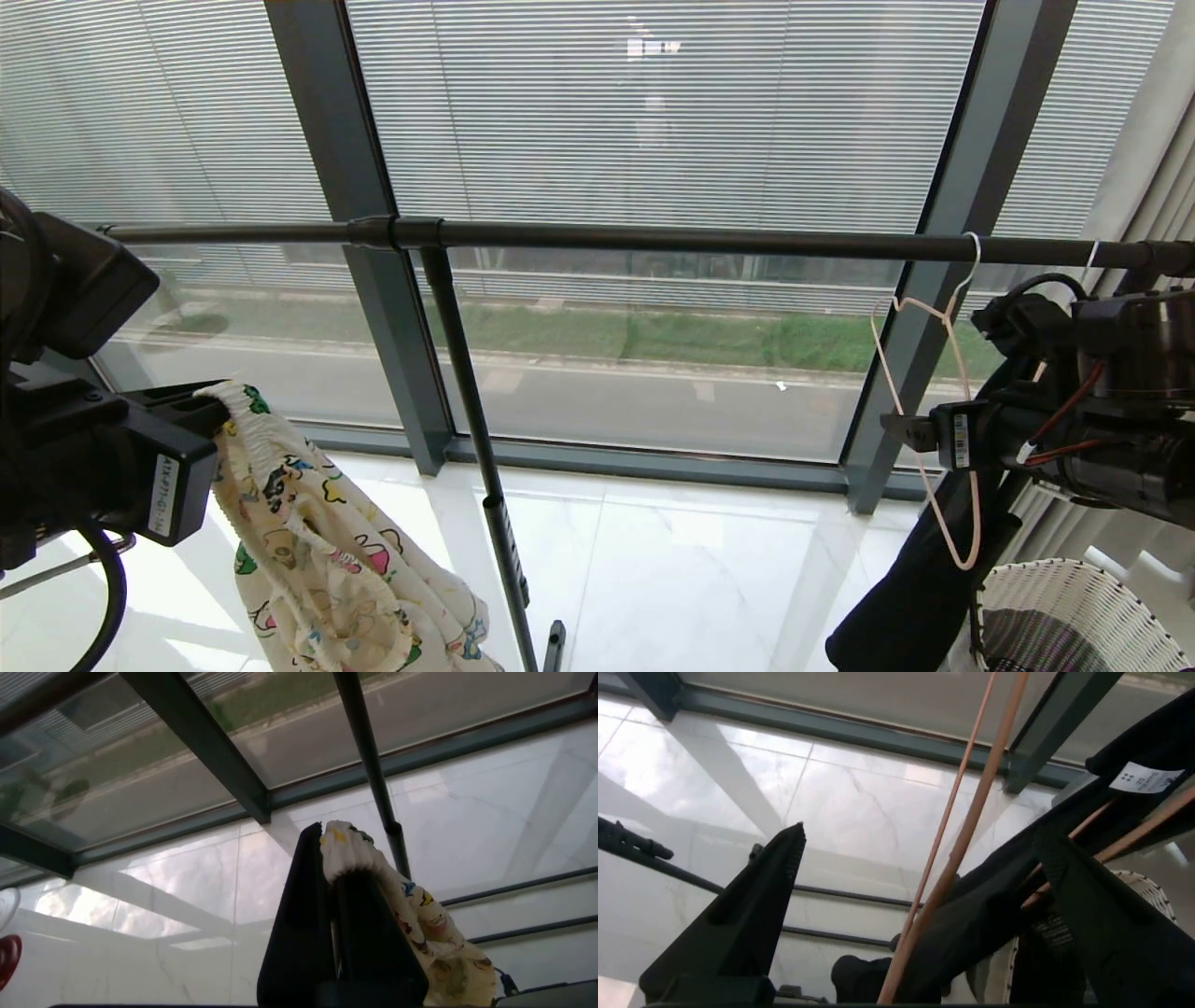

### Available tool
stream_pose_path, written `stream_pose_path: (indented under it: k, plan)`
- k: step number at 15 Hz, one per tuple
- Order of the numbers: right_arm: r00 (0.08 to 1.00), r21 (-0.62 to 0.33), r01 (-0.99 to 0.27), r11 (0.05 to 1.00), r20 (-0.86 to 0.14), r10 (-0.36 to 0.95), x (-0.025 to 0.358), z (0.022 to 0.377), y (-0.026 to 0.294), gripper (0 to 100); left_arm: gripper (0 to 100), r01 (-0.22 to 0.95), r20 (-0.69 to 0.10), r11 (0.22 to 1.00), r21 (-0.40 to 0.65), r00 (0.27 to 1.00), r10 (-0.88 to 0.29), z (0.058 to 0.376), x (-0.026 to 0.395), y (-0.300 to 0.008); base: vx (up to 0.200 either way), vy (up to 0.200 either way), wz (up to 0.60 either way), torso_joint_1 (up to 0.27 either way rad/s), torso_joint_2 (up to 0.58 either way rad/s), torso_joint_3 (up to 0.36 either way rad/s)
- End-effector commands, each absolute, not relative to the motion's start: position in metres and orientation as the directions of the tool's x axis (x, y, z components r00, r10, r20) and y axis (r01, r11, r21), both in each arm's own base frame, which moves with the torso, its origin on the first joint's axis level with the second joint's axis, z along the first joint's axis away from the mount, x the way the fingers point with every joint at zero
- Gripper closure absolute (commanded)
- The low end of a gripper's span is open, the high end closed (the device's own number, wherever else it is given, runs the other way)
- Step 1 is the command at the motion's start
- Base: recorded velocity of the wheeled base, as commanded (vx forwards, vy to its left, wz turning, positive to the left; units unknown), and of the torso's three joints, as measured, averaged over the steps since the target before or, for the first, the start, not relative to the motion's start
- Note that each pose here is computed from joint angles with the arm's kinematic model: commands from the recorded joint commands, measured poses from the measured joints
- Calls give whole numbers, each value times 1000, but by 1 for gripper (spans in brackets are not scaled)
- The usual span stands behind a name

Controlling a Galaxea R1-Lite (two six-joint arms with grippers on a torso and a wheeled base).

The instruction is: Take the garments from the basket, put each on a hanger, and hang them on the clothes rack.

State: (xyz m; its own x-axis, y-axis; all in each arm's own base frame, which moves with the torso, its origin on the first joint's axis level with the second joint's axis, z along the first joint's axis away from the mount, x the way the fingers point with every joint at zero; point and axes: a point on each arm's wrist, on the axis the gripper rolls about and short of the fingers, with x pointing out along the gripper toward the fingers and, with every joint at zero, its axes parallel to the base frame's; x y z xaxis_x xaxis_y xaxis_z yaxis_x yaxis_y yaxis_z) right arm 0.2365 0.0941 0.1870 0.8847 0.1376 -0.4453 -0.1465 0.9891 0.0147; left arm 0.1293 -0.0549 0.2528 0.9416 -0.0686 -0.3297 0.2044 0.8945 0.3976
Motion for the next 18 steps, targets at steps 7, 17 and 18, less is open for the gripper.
stream_pose_path:
  k: [7,17,18]
  plan:
    - [884,30,-119,992,-452,119,256,180,97,100,100,204,-330,895,397,942,-68,253,129,-55,0,0,0,0,0,0]
    - [906,35,-134,990,-401,137,243,195,94,100,100,205,-330,895,397,942,-70,252,128,-54,0,0,0,0,0,0]
    - [912,36,-136,990,-385,140,240,200,93,100,100,205,-330,895,397,942,-70,252,128,-54,0,0,0,0,0,0]
